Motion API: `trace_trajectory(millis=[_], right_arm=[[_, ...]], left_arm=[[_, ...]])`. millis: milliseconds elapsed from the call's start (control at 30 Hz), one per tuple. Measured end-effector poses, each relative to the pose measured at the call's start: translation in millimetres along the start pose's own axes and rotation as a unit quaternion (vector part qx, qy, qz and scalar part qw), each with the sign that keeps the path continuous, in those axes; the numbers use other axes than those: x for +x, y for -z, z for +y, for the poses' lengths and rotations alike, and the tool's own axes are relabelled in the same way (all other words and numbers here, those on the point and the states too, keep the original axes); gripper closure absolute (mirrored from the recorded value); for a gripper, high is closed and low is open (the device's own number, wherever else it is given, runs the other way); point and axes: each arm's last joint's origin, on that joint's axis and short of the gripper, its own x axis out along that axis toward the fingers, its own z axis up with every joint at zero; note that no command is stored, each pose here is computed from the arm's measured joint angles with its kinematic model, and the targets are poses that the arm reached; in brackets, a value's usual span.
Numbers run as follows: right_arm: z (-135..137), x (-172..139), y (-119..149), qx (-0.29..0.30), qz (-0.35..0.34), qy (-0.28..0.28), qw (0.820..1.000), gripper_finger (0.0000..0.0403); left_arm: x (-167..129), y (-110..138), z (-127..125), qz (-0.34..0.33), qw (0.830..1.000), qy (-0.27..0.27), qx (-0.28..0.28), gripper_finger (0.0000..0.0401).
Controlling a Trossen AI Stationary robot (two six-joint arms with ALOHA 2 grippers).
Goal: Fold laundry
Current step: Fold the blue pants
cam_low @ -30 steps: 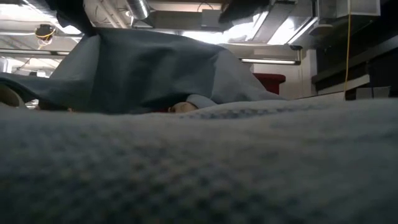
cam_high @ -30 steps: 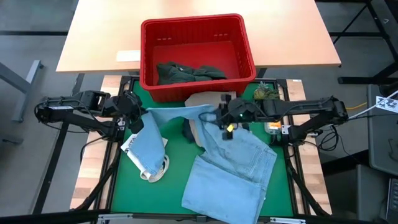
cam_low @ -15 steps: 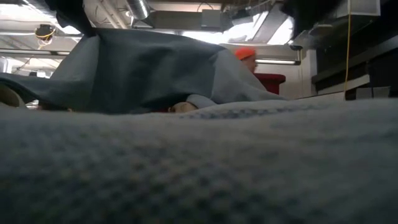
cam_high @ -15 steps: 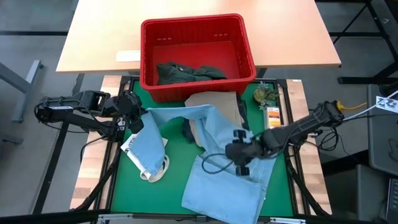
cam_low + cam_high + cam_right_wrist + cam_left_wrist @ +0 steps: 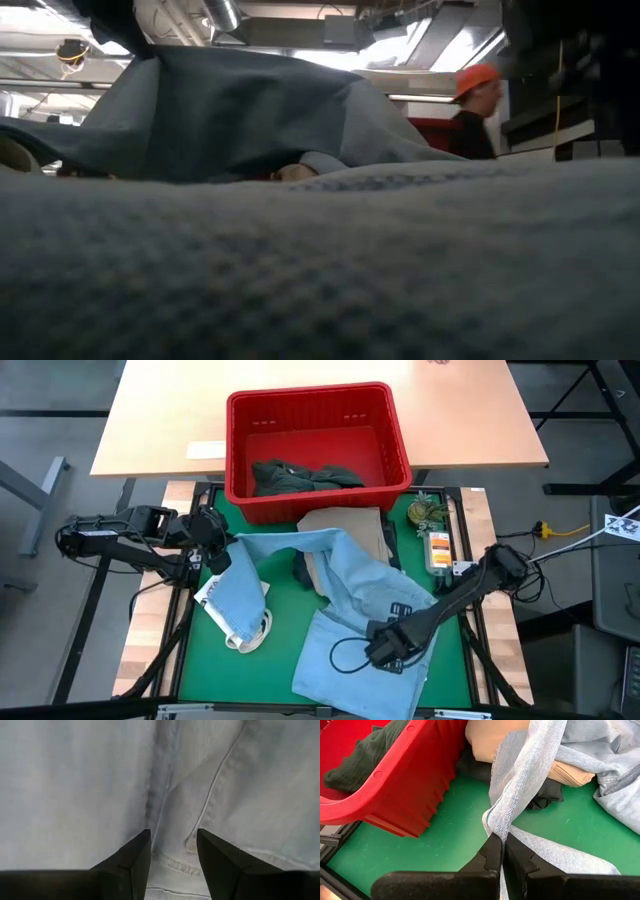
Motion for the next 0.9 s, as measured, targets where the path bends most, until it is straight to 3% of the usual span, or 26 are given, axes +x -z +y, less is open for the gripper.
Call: trace_trajectory(millis=[233, 467, 700, 900], right_arm=[[-2, 40, 7, 0.006, 0.091, 0.017, 0.996, 0.0245], [-21, 67, 31, 0.032, 0.208, 0.023, 0.977, 0.0245], [-38, 73, 48, -0.011, 0.284, 0.064, 0.957, 0.0245], [-41, 70, 51, -0.043, 0.295, 0.067, 0.952, 0.0245]], left_arm=[[0, 0, 0, 0.002, 1.000, 0.005, 0.000, 0.0401], [-1, 2, -3, 0.023, 0.998, 0.057, -0.001, 0.0401], [-13, -3, -3, 0.024, 0.994, 0.110, -0.006, 0.0401], [-36, -15, 0, -0.001, 0.989, 0.150, -0.014, 0.0401]])
